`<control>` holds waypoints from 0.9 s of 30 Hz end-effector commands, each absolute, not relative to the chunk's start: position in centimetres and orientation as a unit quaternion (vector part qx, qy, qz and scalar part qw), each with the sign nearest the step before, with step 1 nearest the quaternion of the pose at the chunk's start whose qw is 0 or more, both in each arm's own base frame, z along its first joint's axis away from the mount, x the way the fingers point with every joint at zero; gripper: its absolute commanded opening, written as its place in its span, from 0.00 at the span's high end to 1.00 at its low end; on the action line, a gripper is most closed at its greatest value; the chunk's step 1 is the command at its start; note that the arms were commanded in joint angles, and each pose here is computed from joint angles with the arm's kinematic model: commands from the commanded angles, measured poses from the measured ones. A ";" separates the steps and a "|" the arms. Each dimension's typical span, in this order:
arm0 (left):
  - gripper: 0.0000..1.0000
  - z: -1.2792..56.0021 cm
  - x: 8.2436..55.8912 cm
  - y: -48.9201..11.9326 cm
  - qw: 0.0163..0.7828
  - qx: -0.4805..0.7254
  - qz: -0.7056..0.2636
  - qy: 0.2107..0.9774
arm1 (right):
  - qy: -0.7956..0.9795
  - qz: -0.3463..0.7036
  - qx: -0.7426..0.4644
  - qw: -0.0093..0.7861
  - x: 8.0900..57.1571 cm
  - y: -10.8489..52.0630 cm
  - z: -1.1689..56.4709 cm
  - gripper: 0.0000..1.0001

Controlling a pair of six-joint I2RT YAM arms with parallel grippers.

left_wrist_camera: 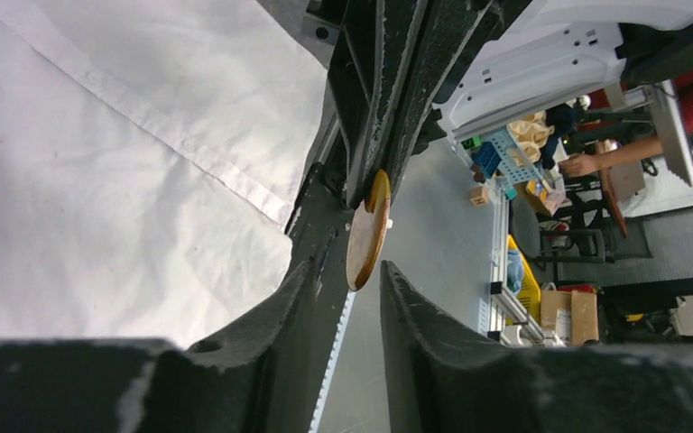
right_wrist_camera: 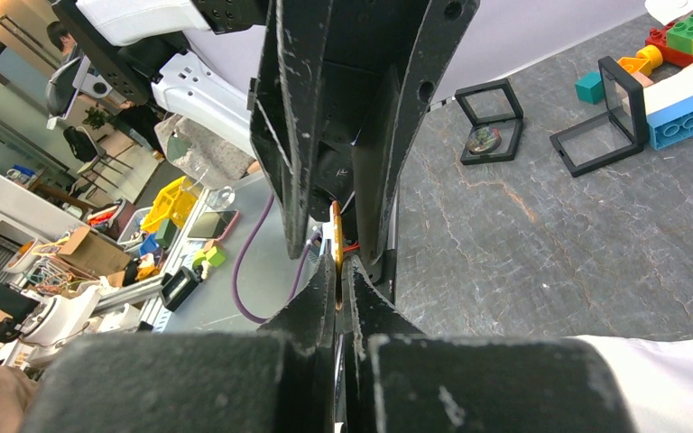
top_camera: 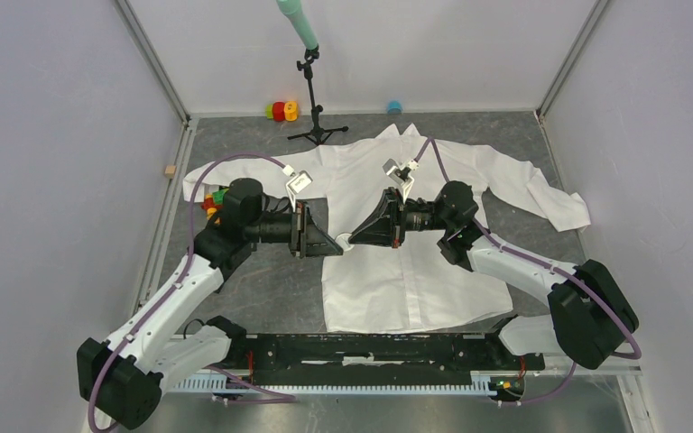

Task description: Pin the brooch onto the clothing

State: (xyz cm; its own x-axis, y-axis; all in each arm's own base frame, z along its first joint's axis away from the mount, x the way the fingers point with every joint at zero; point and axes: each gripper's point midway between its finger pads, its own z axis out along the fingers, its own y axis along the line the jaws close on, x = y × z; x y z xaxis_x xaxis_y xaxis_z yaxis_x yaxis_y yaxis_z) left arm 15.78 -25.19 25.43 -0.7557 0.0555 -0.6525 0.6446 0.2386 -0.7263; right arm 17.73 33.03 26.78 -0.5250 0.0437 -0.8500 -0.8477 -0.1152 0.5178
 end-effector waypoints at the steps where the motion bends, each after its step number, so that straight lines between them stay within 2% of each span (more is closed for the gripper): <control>1: 0.67 26.0 16.2 -25.4 0.286 0.260 -0.549 0.741 | 0.545 0.659 -0.367 0.365 17.5 33.1 29.0 1.00; 12: 0.68 26.3 16.3 -26.1 0.286 0.261 -0.561 0.732 | 0.563 0.647 -0.371 0.356 17.8 33.2 27.8 1.00; 15: 0.76 26.1 16.2 -26.4 0.281 0.263 -0.563 0.732 | 0.564 0.646 -0.372 0.356 17.8 33.2 27.7 1.00; 18: 0.95 25.8 15.9 -26.6 0.278 0.267 -0.562 0.732 | 0.565 0.645 -0.372 0.354 17.9 33.3 27.6 1.00; 20: 0.98 25.6 15.9 -26.6 0.284 0.266 -0.561 0.731 | 0.567 0.643 -0.374 0.353 18.0 33.3 27.5 1.00; 22: 0.98 25.6 16.1 -26.8 0.289 0.266 -0.563 0.728 | 0.568 0.638 -0.375 0.361 18.3 33.4 27.8 0.90; 26: 0.98 26.4 16.8 -27.3 0.291 0.287 -0.562 0.719 | 0.576 0.603 -0.377 0.402 19.1 32.8 28.8 0.51; 27: 0.98 26.7 17.1 -27.5 0.295 0.296 -0.559 0.716 | 0.581 0.589 -0.377 0.416 19.4 32.5 29.0 0.45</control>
